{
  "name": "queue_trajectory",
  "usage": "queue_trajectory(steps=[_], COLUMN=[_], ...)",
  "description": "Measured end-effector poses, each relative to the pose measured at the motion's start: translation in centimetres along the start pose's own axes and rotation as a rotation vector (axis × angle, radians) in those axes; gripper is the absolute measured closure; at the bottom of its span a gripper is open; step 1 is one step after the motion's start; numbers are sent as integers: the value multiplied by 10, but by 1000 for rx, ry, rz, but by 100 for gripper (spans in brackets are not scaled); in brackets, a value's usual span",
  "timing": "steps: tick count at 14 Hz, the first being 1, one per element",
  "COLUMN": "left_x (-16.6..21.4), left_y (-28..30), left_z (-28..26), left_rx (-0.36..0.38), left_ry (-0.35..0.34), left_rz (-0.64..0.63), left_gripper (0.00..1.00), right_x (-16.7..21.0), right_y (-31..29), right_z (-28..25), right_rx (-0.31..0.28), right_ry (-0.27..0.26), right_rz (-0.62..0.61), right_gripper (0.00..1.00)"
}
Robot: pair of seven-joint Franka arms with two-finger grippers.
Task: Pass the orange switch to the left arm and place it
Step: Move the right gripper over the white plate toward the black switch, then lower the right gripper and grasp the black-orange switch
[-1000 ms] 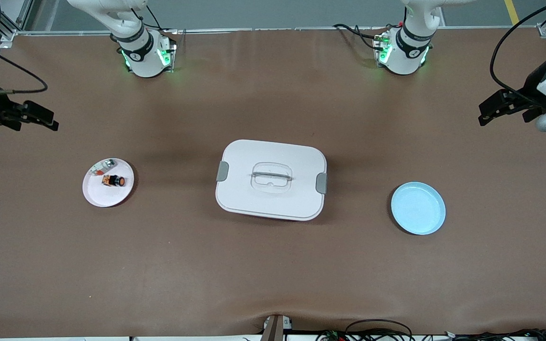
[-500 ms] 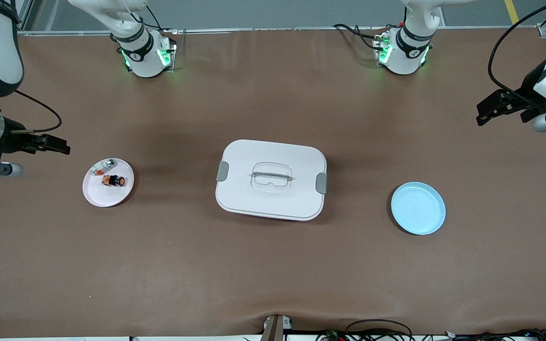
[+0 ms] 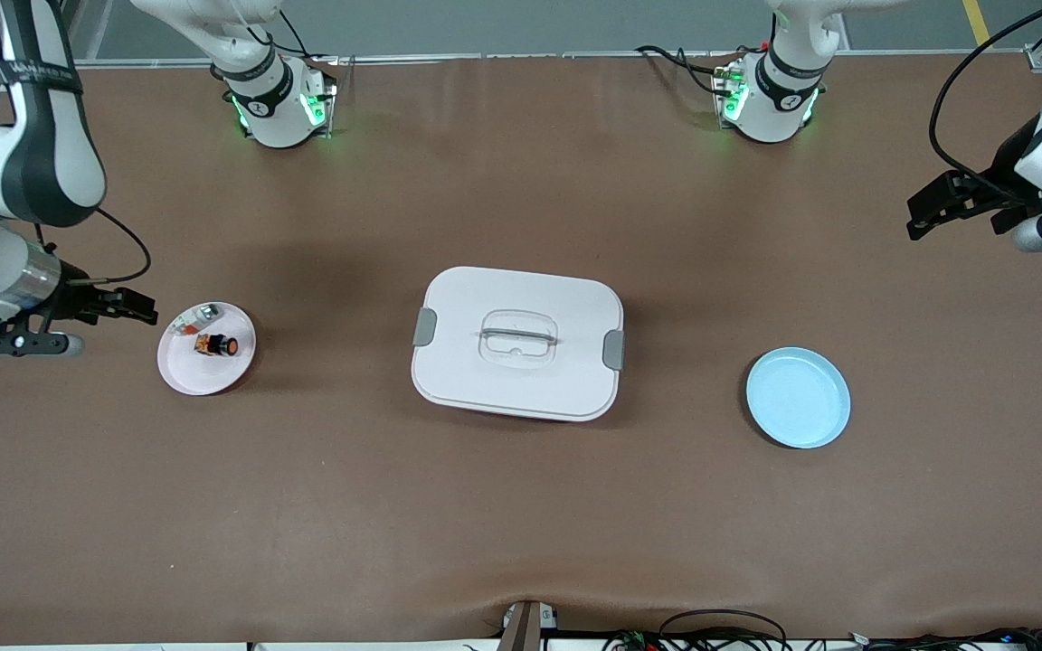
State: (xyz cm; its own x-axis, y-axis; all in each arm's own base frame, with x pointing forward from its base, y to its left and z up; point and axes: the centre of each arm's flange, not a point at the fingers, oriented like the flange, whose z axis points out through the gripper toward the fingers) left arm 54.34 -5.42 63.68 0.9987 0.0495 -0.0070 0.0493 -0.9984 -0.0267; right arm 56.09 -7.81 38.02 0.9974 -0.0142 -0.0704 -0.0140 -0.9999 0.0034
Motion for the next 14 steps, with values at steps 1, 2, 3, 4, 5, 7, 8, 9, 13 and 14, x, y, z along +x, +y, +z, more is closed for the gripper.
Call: queue_trajectory(steps=[1, 2, 3, 4, 5, 7, 8, 9, 13, 14], left_x=[0, 0, 1, 1, 1, 2, 2, 2, 2, 2], left_y=[0, 0, 0, 0, 0, 0, 0, 0, 0, 0], left_z=[0, 1, 2, 2, 3, 3, 3, 3, 3, 3], left_rx=[0, 0, 0, 0, 0, 0, 0, 0, 0, 0], left_ry=[-1, -2, -3, -4, -5, -6, -6, -6, -6, -6], left_rz=[0, 0, 0, 0, 0, 0, 0, 0, 0, 0], left_gripper=[0, 0, 0, 0, 0, 0, 0, 0, 0, 0], right_x=[1, 3, 4, 6, 7, 10, 12, 13, 14, 14], right_y=[0, 0, 0, 0, 0, -1, -1, -1, -3, -4], right_z=[13, 25, 37, 50, 62, 87, 99, 109, 135, 139], right_rx=[-3, -3, -2, -2, -2, -2, -1, 0, 3, 4], right_ry=[-12, -24, -34, -39, -39, -40, -43, -48, -75, -79], right_rz=[-3, -4, -5, -6, -7, -9, -9, -9, 16, 21], right_gripper=[0, 0, 0, 0, 0, 0, 0, 0, 0, 0])
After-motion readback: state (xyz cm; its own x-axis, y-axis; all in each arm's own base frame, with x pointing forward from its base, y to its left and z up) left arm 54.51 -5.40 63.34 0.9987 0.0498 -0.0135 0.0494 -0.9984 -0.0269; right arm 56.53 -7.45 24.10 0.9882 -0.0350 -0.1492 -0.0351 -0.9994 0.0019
